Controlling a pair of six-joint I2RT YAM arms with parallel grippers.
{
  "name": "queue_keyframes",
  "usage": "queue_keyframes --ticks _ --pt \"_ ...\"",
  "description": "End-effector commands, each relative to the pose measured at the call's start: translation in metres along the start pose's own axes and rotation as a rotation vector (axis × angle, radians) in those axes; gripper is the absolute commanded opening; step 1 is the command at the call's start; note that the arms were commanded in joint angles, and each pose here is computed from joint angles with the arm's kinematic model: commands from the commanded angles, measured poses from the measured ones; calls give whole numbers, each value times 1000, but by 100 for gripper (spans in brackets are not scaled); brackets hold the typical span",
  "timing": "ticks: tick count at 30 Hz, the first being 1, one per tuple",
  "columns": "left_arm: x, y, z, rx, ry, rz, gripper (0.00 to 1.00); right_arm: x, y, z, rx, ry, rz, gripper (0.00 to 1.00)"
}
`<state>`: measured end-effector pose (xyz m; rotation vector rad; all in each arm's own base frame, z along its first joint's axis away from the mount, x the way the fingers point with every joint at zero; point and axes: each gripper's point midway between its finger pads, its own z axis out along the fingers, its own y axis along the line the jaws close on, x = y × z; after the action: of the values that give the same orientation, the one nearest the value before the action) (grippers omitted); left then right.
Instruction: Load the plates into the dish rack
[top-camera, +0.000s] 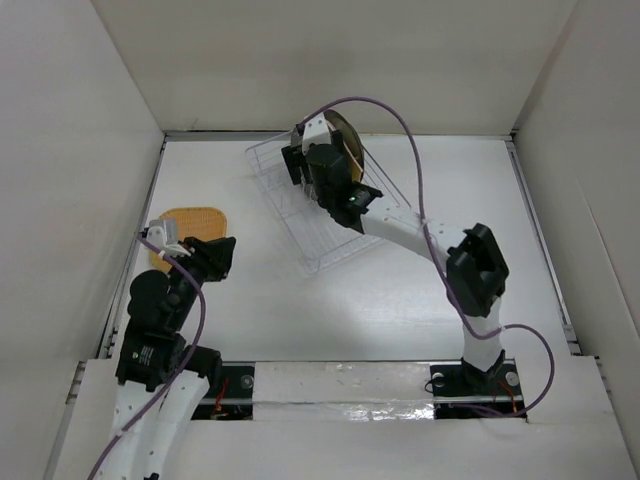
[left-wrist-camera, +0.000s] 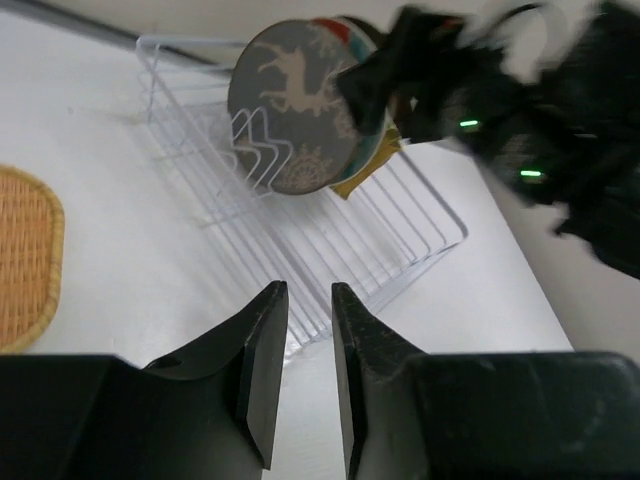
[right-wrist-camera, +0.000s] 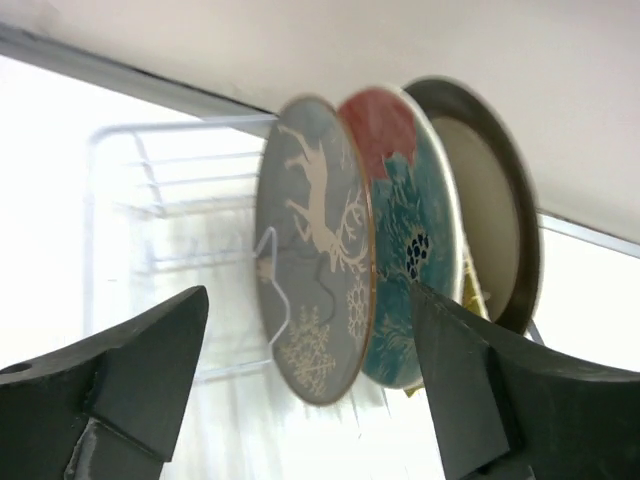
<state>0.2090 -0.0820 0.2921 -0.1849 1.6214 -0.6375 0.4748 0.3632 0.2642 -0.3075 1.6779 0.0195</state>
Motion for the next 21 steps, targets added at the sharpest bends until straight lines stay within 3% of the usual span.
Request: queue_keyframes --ticks 1,3,4,5,6,7,8,10,11,13,15,17,19,21 --pt "1 16 23 -103 14 -75 19 -93 -4 -59 -127 -160 206 89" --pt "16 26 38 -153 59 -161 4 -80 0 -77 -170 -133 249 89" --pt "16 28 44 -163 49 -197 0 -95 -7 -97 -197 -166 284 84" --pt "28 36 49 -189 62 -231 0 -97 1 -112 -236 -173 333 71" --pt "26 45 56 -234 16 -292 0 -70 6 -122 -258 -133 333 24" --pt "28 51 58 -263 0 -323 0 -66 8 -134 -282 -135 356 2" --pt "41 64 61 -312 10 -346 0 -85 5 -161 -327 -187 444 0" --pt "45 86 62 -425 -36 -405 2 -49 18 -184 -400 -140 457 0" --pt "54 98 63 -482 -28 -418 13 -56 23 -207 -452 -159 509 0" --pt "61 119 58 -593 -51 -439 32 -24 31 -223 -481 -106 495 1" --pt "61 135 54 -663 -88 -472 49 -15 36 -243 -521 -83 502 10" --pt "60 144 53 -689 -120 -497 60 4 35 -250 -531 -50 492 27" --pt "65 164 49 -761 -132 -514 62 4 38 -265 -589 -49 498 46" --pt "77 194 43 -849 -122 -541 62 11 40 -273 -622 -32 482 53"
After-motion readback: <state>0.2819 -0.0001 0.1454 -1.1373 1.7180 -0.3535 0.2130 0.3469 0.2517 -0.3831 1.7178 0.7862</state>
